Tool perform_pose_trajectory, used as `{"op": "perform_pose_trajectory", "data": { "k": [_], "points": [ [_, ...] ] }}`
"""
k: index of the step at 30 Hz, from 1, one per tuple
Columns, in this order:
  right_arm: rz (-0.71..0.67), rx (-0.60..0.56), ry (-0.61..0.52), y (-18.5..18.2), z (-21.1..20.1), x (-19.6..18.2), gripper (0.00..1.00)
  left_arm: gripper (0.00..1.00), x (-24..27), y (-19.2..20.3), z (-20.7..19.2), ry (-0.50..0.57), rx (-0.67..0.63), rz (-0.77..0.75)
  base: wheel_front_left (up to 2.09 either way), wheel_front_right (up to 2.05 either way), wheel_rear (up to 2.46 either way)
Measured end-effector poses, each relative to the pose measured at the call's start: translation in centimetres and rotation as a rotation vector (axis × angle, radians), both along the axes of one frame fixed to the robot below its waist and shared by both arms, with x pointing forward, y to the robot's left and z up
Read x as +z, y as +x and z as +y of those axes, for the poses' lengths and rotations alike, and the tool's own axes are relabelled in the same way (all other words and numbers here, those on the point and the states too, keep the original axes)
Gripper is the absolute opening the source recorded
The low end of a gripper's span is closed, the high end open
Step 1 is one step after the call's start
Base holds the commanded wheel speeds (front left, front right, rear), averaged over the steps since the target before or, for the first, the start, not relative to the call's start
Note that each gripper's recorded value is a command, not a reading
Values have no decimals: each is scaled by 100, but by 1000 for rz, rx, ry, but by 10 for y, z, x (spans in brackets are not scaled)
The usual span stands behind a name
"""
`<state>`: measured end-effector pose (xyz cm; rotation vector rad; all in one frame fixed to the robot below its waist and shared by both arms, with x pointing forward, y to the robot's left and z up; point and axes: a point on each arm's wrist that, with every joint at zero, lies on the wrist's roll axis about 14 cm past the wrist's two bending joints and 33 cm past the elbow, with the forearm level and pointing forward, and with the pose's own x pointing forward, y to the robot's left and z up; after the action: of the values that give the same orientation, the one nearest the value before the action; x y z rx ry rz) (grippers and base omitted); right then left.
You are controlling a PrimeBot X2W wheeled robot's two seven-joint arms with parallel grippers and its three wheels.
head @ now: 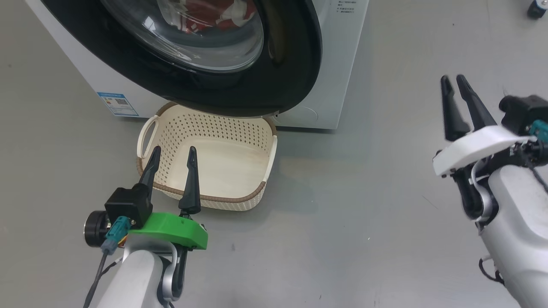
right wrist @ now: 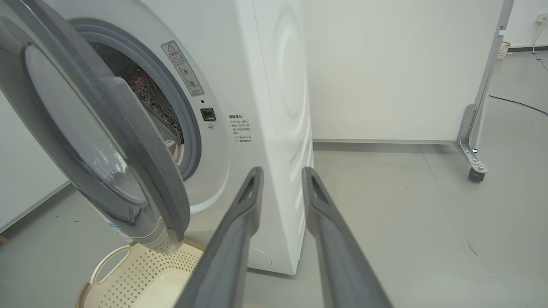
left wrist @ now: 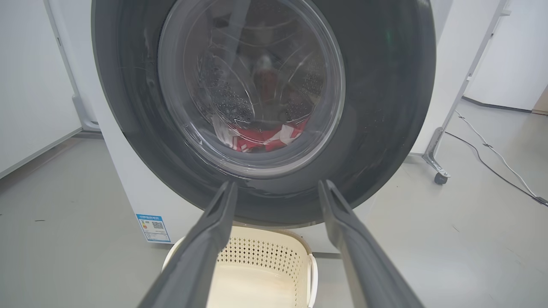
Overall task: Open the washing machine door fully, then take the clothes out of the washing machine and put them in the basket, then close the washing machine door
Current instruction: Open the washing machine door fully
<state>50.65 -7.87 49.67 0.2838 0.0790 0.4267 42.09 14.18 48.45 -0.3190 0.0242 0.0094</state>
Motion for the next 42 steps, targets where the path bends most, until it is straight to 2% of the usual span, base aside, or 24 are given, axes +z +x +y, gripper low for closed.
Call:
{"op": "perform_pose_trajectory", "data": {
  "k": [8,13,22,42],
  "points": [
    [56,-73,16,-27,-10,-22,100,100,2,-3,0,-4,1,-5,0,0,0],
    [77,-79,35,-40,-5,-29,100,100,3,-3,1,1,3,-8,0,0,0],
    [78,-111,42,-51,-8,-30,100,100,0,-5,2,0,10,-1,0,0,0],
    [50,-106,52,-63,-5,-23,100,100,1,-8,2,9,6,-2,0,0,0]
  ]
}}
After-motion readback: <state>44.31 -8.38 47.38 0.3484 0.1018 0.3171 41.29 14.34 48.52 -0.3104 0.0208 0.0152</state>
